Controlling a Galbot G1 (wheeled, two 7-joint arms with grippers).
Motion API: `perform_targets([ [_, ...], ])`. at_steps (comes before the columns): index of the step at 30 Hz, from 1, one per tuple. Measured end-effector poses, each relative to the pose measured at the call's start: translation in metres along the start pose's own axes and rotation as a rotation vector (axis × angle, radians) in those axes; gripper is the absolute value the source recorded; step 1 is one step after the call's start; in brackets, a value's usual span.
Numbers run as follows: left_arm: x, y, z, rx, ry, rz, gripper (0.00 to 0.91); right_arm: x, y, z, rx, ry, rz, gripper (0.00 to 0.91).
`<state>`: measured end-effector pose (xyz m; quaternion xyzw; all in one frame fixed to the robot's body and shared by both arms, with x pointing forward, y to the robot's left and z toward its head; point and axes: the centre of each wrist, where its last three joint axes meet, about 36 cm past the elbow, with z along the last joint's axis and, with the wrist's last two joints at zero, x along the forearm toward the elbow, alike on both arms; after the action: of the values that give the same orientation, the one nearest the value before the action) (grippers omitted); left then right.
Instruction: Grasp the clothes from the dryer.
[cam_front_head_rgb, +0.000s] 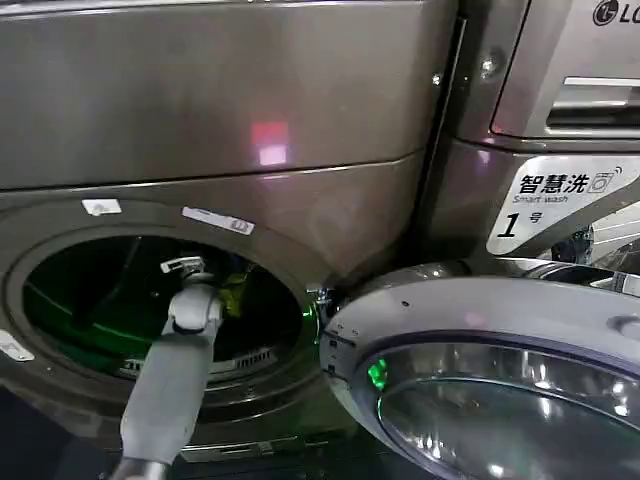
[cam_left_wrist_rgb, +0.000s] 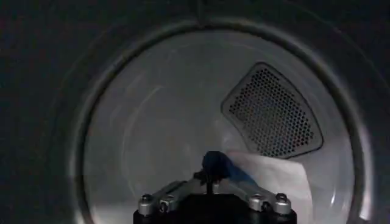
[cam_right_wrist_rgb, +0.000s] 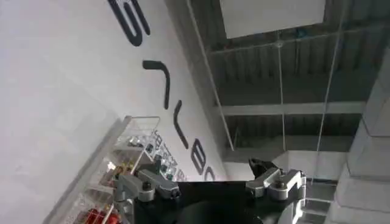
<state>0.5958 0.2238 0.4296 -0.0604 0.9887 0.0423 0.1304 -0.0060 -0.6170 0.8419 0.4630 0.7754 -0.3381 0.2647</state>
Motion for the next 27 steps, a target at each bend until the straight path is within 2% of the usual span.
perform_targets([
  [13,0.005,-0.001,-0.004,0.002,-0.015,-0.020,0.000,-0.005,0.003,-0.001,-0.014,-0.036,-0.007,0.907],
  [27,0.011,-0.004,-0.006,0.005,-0.024,-0.012,0.000,-0.001,-0.001,-0.006,-0.009,-0.039,-0.004,0.907],
])
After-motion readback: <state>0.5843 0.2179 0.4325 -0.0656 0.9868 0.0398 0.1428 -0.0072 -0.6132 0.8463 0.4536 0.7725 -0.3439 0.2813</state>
